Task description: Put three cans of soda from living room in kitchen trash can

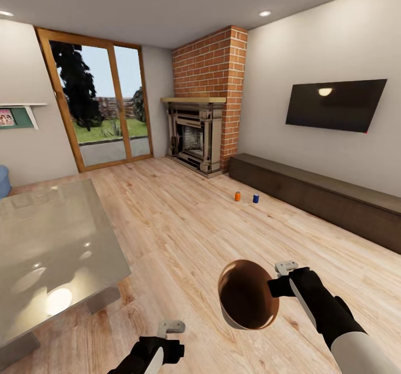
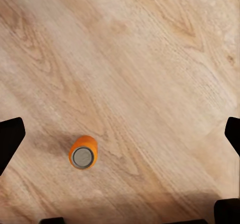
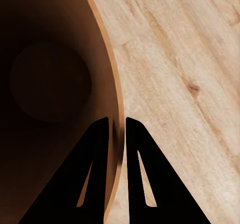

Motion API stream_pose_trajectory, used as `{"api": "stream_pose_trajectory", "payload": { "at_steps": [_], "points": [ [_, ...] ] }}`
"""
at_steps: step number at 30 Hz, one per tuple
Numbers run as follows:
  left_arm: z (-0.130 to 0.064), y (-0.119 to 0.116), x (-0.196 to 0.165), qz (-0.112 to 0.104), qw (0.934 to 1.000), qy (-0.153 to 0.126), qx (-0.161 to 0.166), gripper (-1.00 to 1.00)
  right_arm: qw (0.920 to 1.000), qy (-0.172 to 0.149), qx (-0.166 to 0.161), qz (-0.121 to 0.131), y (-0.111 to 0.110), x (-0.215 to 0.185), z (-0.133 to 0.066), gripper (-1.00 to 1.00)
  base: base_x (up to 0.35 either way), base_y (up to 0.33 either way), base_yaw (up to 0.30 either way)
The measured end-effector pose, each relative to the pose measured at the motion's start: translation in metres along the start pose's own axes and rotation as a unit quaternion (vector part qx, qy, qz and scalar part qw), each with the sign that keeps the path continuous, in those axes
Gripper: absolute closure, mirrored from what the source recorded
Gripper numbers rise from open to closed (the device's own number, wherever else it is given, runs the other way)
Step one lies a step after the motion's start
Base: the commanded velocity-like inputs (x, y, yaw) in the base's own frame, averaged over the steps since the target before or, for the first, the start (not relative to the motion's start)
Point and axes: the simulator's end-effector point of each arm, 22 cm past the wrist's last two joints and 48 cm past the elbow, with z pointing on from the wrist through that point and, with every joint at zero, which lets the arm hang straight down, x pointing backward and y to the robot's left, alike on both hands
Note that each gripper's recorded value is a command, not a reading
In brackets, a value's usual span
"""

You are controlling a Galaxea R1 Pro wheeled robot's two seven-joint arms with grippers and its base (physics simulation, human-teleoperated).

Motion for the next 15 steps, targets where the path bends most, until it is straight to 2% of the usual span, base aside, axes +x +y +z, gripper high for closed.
{"api": "stream_pose_trajectory", "payload": {
  "at_steps": [15],
  "points": [
    [0.0008, -0.0005, 0.0015, -0.009, 1.0, 0.003, 0.003, -1.0, 1.0, 0.001, 0.001, -0.003, 0.0008, 0.001, 0.0005, 1.0, 0.0, 0.0, 0.0]
  ]
}}
